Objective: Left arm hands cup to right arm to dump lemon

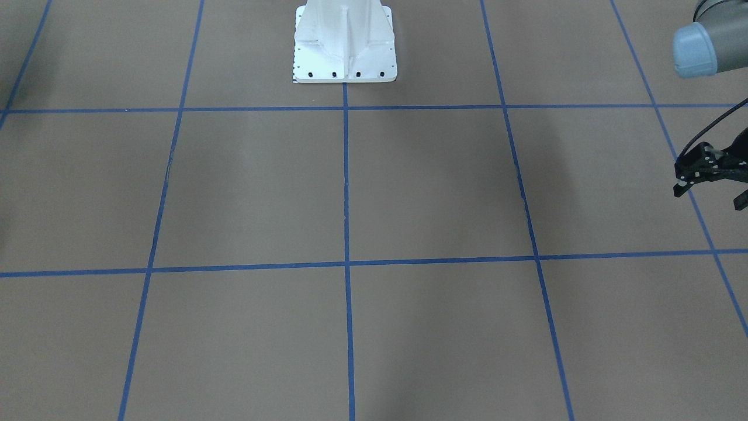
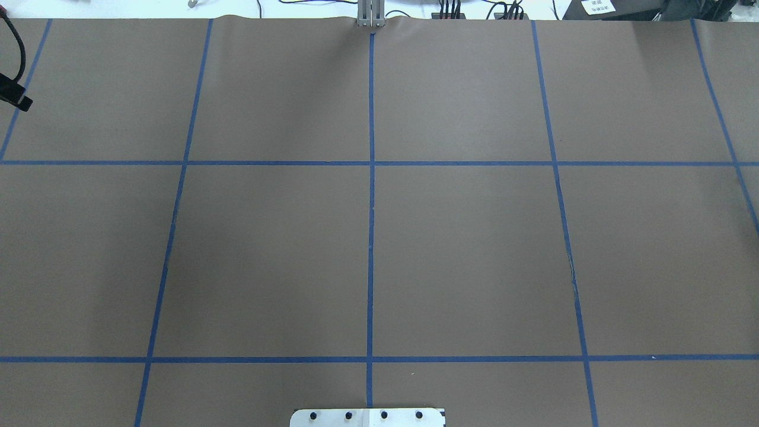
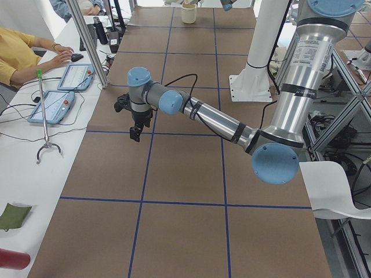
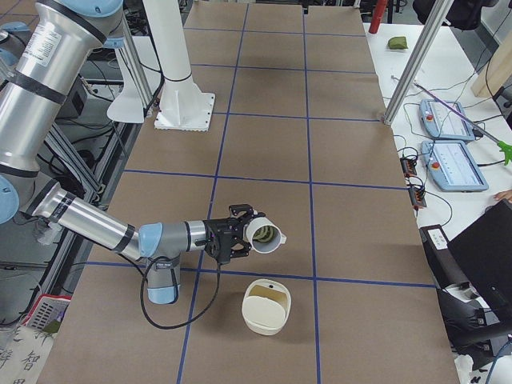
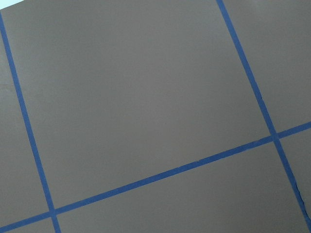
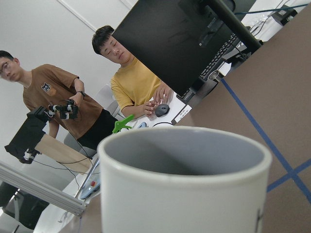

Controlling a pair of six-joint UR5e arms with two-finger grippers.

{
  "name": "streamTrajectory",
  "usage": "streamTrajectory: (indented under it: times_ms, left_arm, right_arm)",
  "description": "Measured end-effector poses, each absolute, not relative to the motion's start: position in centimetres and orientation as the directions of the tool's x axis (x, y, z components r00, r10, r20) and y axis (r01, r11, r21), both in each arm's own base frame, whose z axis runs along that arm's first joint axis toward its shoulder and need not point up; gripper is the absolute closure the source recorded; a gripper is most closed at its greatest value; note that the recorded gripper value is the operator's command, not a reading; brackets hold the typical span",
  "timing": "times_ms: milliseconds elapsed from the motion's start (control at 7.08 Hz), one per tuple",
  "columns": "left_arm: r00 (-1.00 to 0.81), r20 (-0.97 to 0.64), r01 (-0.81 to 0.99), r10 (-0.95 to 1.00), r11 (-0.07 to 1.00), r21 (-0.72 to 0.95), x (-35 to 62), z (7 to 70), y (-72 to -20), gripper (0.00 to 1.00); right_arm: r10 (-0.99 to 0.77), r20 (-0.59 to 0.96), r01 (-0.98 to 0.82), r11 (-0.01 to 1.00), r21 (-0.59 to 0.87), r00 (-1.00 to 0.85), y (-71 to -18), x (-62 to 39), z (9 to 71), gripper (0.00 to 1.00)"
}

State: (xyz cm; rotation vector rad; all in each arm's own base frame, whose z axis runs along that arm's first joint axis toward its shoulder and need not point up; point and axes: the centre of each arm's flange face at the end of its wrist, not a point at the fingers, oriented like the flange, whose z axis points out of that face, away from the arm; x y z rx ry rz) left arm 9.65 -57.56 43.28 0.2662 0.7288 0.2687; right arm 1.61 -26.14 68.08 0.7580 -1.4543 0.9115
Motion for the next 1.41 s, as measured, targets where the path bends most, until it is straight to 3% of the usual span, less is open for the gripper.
streamTrajectory:
  times_ms: [848,1413]
  left_arm:
    - [0.715,-0.614,-0.147,0.334,0.931,0.334,9.7,43.0,-57.6,0.0]
    - [0.715,-0.615,-0.145,0.332,0.931,0.334,9.7,42.9,-57.7,0.0]
  right_arm:
    - [0.123,0.858,-0.755,0.423,-0.5,-0.499,-27.1,1.8,71.6,1.0]
    - [0.141,0.738,-0.652,0.38,-0.656,-0.66,-27.0,2.5,73.8,1.0]
